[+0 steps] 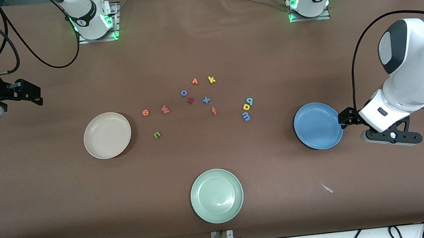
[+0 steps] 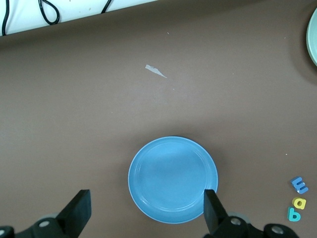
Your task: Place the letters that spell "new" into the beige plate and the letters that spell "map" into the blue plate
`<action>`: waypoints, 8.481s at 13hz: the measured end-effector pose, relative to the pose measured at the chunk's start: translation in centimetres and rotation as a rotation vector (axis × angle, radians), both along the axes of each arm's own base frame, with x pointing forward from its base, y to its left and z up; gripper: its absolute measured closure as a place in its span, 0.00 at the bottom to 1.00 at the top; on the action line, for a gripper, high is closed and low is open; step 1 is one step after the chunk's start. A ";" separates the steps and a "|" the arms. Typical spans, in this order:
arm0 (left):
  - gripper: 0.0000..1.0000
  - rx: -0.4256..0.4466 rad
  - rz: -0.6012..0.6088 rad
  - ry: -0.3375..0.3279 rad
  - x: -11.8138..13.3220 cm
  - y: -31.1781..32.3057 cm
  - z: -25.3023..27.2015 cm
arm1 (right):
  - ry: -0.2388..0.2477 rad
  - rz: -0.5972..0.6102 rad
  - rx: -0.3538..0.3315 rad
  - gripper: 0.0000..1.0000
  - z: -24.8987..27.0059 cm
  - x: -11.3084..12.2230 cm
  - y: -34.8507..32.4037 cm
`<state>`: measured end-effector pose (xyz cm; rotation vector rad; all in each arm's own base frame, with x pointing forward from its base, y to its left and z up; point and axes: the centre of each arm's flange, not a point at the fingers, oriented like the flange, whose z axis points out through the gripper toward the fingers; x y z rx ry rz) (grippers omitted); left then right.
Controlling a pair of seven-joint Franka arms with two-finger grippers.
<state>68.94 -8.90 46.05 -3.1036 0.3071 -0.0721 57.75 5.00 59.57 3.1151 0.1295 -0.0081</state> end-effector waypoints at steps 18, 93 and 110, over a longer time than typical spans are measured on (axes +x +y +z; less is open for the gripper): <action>0.00 0.000 0.003 0.001 0.0 0.2 0.0 | 0.000 0.000 0.000 0.00 0.0 0.0 0.0; 0.00 0.003 0.001 0.026 -0.3 0.1 -0.5 | -0.036 0.102 0.092 0.00 -33.4 -4.8 18.0; 0.00 0.005 -0.014 0.049 -0.7 -0.8 -0.9 | -0.047 0.166 0.088 0.26 -42.2 -10.5 18.8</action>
